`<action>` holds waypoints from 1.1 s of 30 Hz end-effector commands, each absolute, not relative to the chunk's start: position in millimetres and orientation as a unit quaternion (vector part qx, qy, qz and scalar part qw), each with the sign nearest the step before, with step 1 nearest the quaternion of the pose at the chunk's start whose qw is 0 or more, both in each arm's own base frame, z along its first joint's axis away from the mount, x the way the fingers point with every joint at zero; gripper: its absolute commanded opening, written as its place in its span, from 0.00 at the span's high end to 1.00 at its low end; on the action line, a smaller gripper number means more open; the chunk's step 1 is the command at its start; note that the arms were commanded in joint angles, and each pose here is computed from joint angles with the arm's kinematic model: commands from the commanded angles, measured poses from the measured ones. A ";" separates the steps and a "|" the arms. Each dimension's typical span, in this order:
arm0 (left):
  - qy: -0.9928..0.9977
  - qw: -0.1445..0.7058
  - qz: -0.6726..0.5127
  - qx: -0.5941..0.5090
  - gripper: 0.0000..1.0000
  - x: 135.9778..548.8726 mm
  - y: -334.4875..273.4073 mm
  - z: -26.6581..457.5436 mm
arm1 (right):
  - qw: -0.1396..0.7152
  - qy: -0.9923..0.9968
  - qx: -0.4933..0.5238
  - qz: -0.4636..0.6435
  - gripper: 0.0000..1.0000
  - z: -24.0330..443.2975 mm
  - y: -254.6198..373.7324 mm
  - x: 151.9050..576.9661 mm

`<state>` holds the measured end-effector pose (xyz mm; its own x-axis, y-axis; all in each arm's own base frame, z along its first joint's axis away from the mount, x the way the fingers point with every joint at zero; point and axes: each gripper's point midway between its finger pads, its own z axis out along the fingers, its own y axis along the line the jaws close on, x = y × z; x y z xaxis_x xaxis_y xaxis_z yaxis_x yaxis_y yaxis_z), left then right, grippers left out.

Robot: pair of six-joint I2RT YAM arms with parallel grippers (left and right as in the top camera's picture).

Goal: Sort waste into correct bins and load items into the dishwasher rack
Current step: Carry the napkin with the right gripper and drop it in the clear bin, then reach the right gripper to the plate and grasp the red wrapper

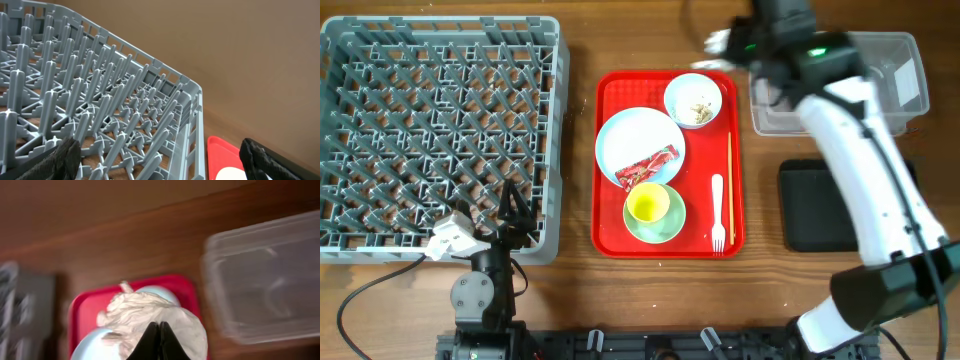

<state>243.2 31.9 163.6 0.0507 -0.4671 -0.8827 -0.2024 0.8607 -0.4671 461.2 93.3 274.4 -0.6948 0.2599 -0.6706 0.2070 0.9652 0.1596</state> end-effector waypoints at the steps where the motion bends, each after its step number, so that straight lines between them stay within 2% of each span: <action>1: 0.679 0.685 -0.088 -0.249 0.00 242.3 35.6 163.5 | 0.366 0.903 0.226 -0.017 0.96 269.6 0.1 470.0; 6: 0.679 0.685 -0.088 -0.249 0.00 242.3 35.6 163.5 | 0.335 0.904 0.265 -0.030 0.96 235.9 -61.9 482.4; 11: 0.679 0.685 -0.088 -0.249 0.00 242.3 35.6 163.5 | 0.316 0.912 0.262 -0.019 0.96 215.4 -71.0 489.8; 12: 0.679 0.685 -0.088 -0.249 0.00 242.3 35.6 163.5 | 0.319 0.911 0.262 -0.018 0.92 215.5 -70.8 491.7; 13: 0.679 0.685 -0.088 -0.249 0.00 242.3 35.6 163.5 | 0.321 0.910 0.262 -0.017 0.61 216.1 -70.7 492.5; 14: 0.679 0.685 -0.088 -0.249 0.00 242.3 35.6 163.5 | 0.321 0.912 0.256 -0.011 0.20 216.1 -68.0 493.5; 15: 0.679 0.685 -0.088 -0.249 0.00 242.3 35.6 163.5 | 0.321 0.917 0.237 -0.001 0.00 216.3 -62.7 495.1; 17: 0.679 0.685 -0.088 -0.249 0.00 242.3 35.6 163.5 | 0.315 0.931 0.183 0.033 0.00 215.8 -45.8 496.4; 21: 0.679 0.685 -0.088 -0.249 0.00 242.3 35.6 163.5 | 0.278 0.935 0.064 0.213 0.00 228.1 36.2 479.8; 24: 0.679 0.685 -0.088 -0.249 0.00 242.3 35.6 163.5 | 0.217 0.928 0.043 0.299 0.00 230.0 95.7 456.4; 26: 0.679 0.685 -0.088 -0.249 0.00 242.3 35.6 163.5 | 0.185 0.941 0.029 0.283 0.00 220.2 131.8 441.4; 28: 0.679 0.685 -0.088 -0.249 0.00 242.3 35.6 163.5 | 0.169 0.960 0.047 0.220 0.00 204.1 155.4 430.0; 30: 0.679 0.685 -0.088 -0.249 0.00 242.3 35.6 163.5 | 0.164 0.970 0.089 0.158 0.03 191.1 163.1 421.7; 31: 0.679 0.685 -0.088 -0.249 0.00 242.3 35.6 163.5 | 0.158 0.971 0.140 0.115 0.08 180.1 167.9 412.6; 33: 0.679 0.685 -0.088 -0.249 0.00 242.3 35.6 163.5 | 0.143 0.967 0.192 0.089 0.12 161.5 185.1 397.7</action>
<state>243.2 32.0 163.5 0.0505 -0.4671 -0.8828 -0.2029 0.8607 -0.4670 403.6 193.5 189.0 -0.9523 0.1720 -0.2520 0.0743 0.9319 0.3551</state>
